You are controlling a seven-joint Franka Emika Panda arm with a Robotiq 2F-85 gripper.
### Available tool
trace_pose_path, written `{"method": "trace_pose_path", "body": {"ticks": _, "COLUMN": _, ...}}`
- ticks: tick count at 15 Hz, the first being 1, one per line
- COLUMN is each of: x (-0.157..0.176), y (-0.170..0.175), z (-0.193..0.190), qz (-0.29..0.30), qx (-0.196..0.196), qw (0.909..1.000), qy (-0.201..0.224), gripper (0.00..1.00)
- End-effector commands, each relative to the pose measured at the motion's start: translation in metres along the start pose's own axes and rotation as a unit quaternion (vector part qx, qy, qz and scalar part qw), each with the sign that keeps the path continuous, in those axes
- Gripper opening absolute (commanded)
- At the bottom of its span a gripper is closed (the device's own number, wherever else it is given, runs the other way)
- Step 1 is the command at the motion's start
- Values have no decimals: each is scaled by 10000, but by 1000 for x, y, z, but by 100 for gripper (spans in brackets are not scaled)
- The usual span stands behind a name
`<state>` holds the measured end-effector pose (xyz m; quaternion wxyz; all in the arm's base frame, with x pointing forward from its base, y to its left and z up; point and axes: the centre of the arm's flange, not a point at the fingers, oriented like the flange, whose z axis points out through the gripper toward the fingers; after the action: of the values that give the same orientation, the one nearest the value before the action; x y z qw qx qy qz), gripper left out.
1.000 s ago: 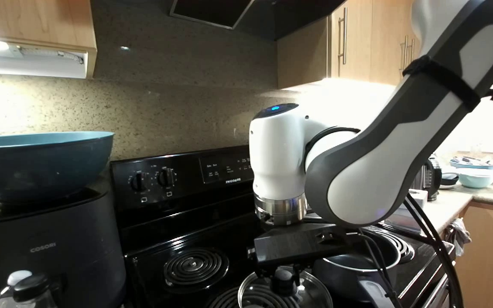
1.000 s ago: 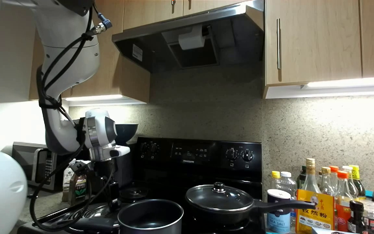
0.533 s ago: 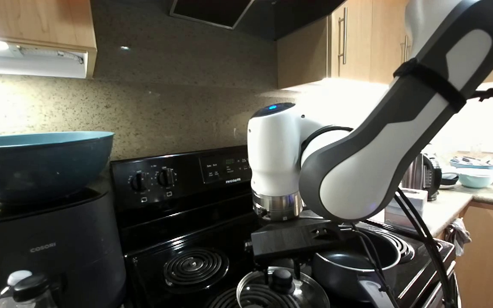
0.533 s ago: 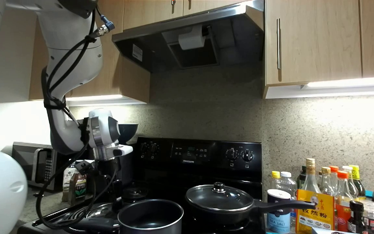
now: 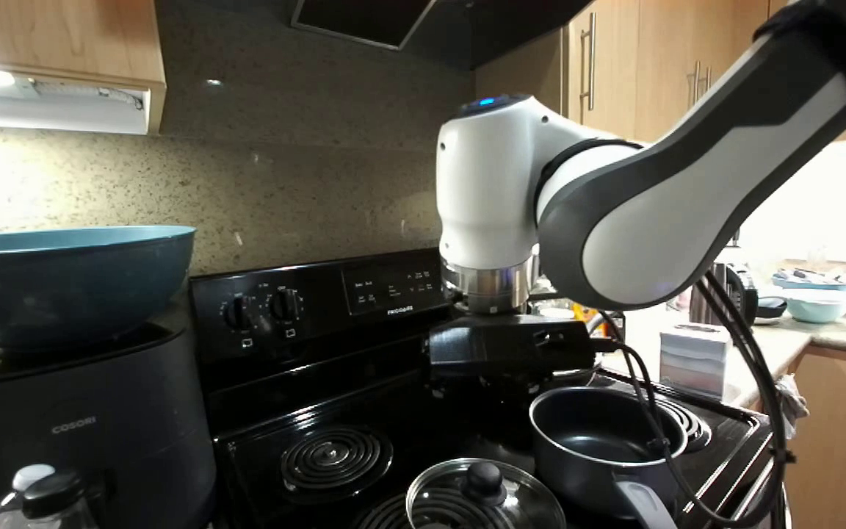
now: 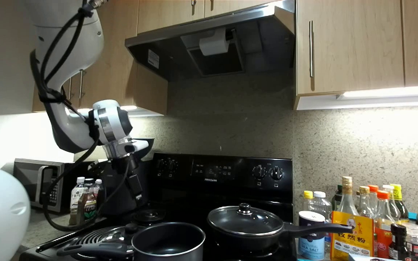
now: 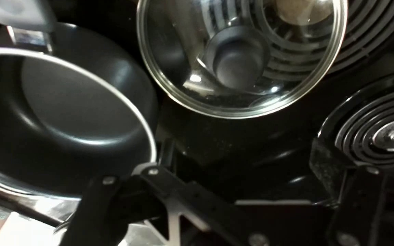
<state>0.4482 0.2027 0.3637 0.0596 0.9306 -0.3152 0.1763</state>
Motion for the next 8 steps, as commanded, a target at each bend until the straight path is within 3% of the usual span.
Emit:
{"method": "trace_pose_path", "body": {"ticks": 1, "x": -7, "y": 56, "z": -31, "qz": 632, "qx": -231, "qw": 9975, "qy": 233, "gripper": 100}}
{"method": "trace_pose_path", "body": {"ticks": 5, "x": -11, "y": 99, "z": -29, "qz": 1264, "qx": -615, "qw": 9894, "qy": 360, "gripper": 100}}
{"method": "trace_pose_path", "body": {"ticks": 6, "x": 1, "y": 73, "z": -24, "qz": 937, "qx": -473, "qw": 9942, "qy": 250, "gripper": 100}}
{"method": "trace_pose_path", "body": {"ticks": 8, "x": -2, "y": 88, "z": -24, "qz": 1097, "qx": -558, "qw": 9919, "qy": 311, "gripper": 100}}
